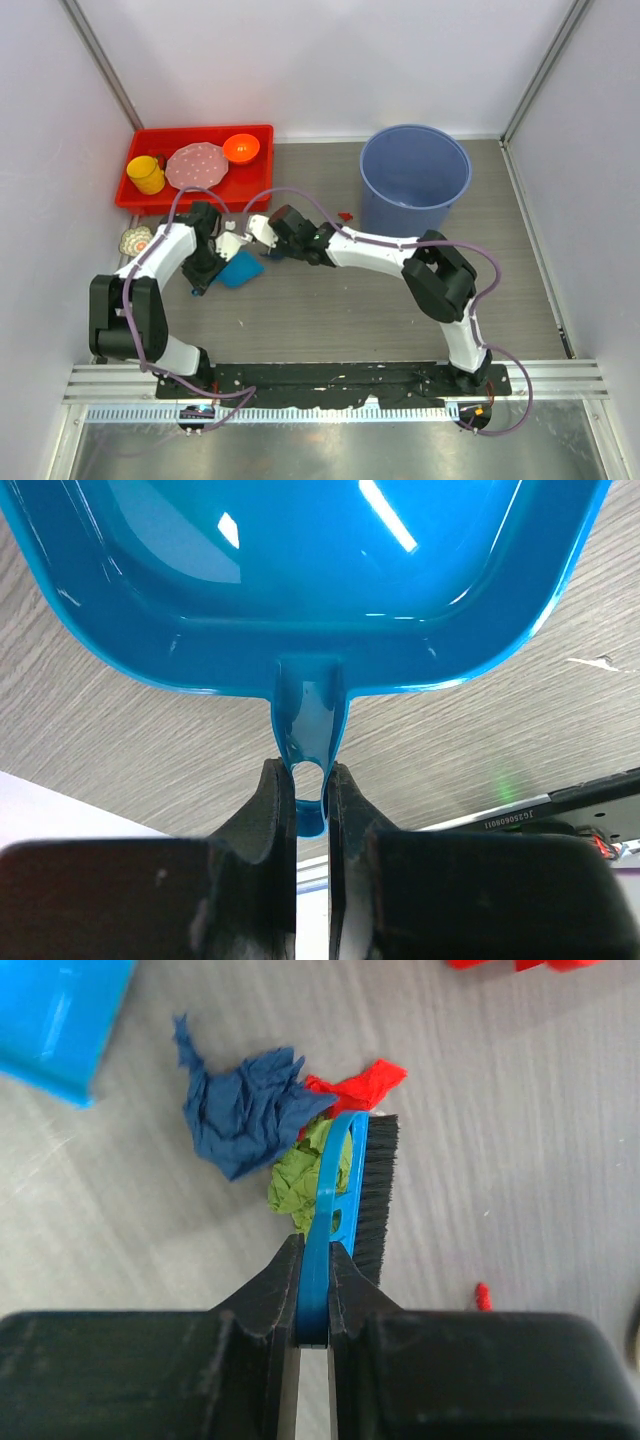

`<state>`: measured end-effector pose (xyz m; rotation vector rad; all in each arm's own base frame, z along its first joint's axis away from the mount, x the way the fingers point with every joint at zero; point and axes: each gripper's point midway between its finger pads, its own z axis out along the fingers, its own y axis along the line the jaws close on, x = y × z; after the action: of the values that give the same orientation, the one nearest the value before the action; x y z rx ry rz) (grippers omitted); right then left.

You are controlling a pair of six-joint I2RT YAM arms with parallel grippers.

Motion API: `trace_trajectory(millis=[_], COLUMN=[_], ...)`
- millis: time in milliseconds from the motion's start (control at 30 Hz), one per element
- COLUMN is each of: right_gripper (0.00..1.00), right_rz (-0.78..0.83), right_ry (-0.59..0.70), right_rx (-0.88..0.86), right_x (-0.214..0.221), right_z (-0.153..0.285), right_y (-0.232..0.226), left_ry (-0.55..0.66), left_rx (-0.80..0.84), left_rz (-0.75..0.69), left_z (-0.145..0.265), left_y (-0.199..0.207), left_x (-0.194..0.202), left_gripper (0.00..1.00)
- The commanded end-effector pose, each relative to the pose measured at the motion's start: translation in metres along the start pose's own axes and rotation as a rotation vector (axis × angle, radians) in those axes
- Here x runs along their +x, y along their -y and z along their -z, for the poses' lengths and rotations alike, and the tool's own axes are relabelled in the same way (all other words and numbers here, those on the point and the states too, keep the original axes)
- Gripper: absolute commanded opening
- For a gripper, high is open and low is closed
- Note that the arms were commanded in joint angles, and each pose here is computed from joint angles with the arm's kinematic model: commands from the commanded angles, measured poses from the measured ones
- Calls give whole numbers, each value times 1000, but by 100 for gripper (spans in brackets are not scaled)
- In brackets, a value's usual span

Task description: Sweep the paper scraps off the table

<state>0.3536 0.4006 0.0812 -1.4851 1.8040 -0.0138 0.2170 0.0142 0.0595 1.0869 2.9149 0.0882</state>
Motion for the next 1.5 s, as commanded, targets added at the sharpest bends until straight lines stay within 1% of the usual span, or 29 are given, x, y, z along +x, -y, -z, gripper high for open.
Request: trace_trajectory(millis=[0, 67, 200, 233, 300, 400, 467, 533, 567, 633, 700, 733, 800, 900, 1033, 1100, 1133, 1167, 1300, 1333, 1367, 1467], right_gripper=[1, 1, 1, 1, 1, 1, 1, 1, 1, 1, 1, 1, 1, 1, 1, 1, 1, 1, 1, 1, 1, 1], right_rz=[-115, -147, -222, -259, -300, -416, -502, -567, -627, -679, -721, -730, -727, -734, -769, -789, -805, -820, -853, -857, -861, -862], right_ry=[20, 17, 24, 43, 65, 150, 209, 264, 262, 277, 230, 230, 179, 145, 136, 157, 164, 203, 268, 271, 301, 330], right_rx=[-38, 6, 131, 171, 201, 247, 211, 204, 189, 175, 151, 147, 132, 107, 13, -23, -71, -102, -229, -246, -265, -271], right_x=[-3, -4, -14, -23, -31, -54, -68, -83, -84, -95, -91, -95, -86, -79, -76, -81, -82, -92, -111, -112, -119, -122], right_z=[36, 45, 70, 81, 91, 105, 102, 100, 91, 87, 70, 70, 57, 47, 39, 39, 40, 43, 56, 58, 68, 81], right_y=[-18, -10, 21, 33, 42, 59, 53, 57, 53, 53, 43, 44, 33, 23, -1, -6, -16, -17, -31, -33, -31, -28], left_ry=[14, 10, -33, -36, -52, -82, -87, -88, -88, -90, -87, -81, -79, -80, -66, -55, -46, -42, -2, 11, 39, 92], left_rx=[-21, -14, -26, -34, -37, -40, -36, -24, -16, -13, -11, -14, -11, -9, -6, 9, 16, 19, 46, 52, 83, 115], left_rz=[-44, -59, -98, -105, -121, -142, -146, -145, -145, -148, -153, -152, -161, -169, -173, -177, -180, -187, -205, -193, -191, -185], left_z=[0, 0, 1, 2, 1, 0, -1, -2, -3, -5, -6, -7, -7, -10, -14, -15, -17, -18, -20, -21, -21, -20], left_y=[-1, 1, -3, -5, -8, -12, -14, -15, -14, -13, -13, -14, -12, -11, -9, -4, -2, 0, 10, 11, 17, 23], left_x=[-6, -6, -1, -2, -1, 0, -3, -8, -10, -13, -15, -17, -19, -23, -33, -40, -44, -46, -61, -65, -71, -81], left_gripper=[0, 0, 0, 0, 0, 0, 0, 0, 0, 0, 0, 0, 0, 0, 0, 0, 0, 0, 0, 0, 0, 0])
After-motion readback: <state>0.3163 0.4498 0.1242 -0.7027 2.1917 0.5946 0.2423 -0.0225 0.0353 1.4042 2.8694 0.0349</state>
